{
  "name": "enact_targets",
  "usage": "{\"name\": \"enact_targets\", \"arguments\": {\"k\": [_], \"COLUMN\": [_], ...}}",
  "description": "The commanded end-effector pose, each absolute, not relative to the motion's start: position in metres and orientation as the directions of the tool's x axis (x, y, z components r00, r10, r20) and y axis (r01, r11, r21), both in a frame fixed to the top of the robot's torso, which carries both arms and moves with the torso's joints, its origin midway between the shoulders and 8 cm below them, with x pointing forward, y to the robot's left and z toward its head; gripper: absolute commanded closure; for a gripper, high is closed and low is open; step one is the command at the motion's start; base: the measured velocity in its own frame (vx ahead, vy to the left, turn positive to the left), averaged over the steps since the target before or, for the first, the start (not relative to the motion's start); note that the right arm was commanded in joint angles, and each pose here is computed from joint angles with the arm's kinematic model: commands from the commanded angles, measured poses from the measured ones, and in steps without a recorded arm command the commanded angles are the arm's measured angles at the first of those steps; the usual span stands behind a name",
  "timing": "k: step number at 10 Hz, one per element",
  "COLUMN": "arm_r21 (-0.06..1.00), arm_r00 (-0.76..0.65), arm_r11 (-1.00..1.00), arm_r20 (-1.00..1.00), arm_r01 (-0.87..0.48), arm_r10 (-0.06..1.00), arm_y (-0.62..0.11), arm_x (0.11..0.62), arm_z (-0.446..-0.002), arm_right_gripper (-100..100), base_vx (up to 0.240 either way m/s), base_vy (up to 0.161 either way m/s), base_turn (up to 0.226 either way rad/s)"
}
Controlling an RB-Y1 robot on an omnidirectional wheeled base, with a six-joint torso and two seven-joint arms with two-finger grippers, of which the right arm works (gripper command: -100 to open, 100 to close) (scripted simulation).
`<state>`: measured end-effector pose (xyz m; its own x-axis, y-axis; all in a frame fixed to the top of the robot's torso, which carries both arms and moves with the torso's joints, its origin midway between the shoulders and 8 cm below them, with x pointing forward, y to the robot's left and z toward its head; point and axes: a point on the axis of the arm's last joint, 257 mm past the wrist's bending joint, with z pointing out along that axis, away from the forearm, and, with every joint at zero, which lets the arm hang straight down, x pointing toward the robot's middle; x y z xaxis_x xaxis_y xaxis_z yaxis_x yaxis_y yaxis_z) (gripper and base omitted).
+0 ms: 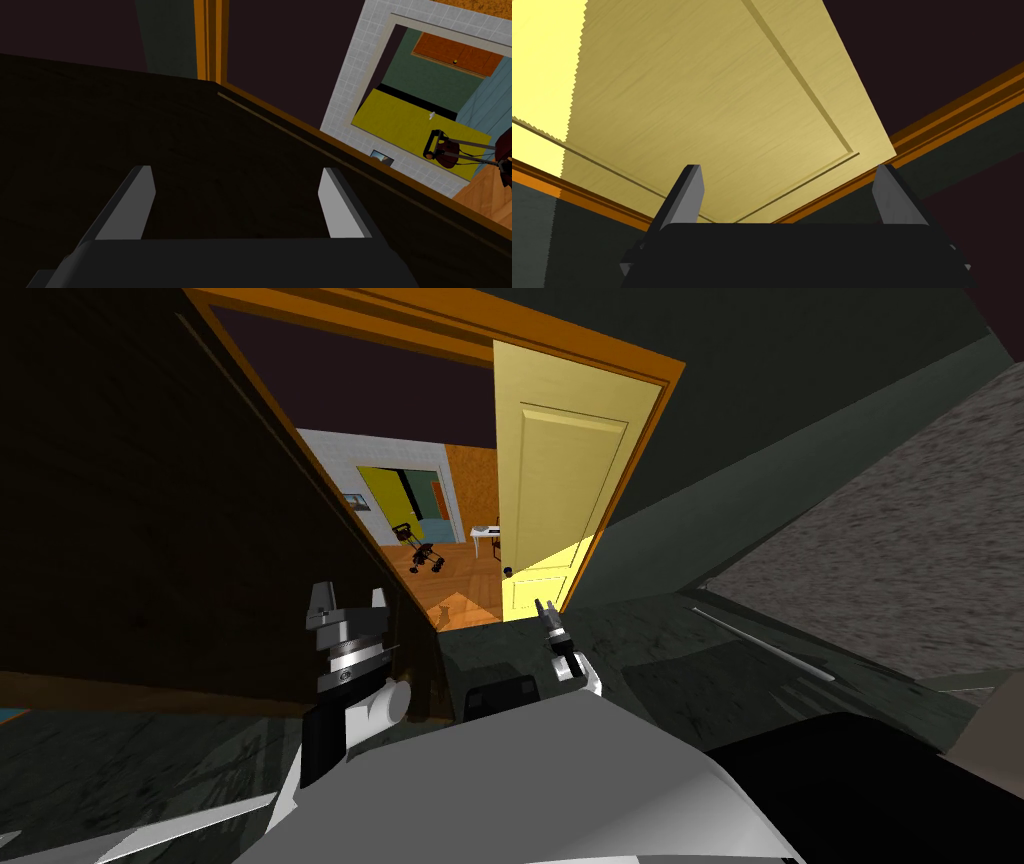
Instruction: Pull the door open
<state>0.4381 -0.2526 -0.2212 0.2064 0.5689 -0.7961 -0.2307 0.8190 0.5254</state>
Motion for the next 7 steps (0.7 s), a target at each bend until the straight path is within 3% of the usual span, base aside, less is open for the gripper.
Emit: {"name": "enact_targets", "arguments": {"k": [1, 7], "arm_r21": [0.494, 0.382], "arm_r00": [0.197, 0.155], "arm_r11": [0.841, 0.905], "arm_r20": [-0.822, -0.898], "arm_r01": [-0.219, -0.189], "arm_r10": [0.534, 0.411], "arm_y": [-0.249, -0.235], "arm_x": [0.44, 0.447], "arm_z": [-0.232, -0.271], "arm_right_gripper": [-100, -100], "base_vx": [0.08, 0.09], "base_vy": [-0.005, 0.0], "base_turn": [-0.029, -0.03]}}
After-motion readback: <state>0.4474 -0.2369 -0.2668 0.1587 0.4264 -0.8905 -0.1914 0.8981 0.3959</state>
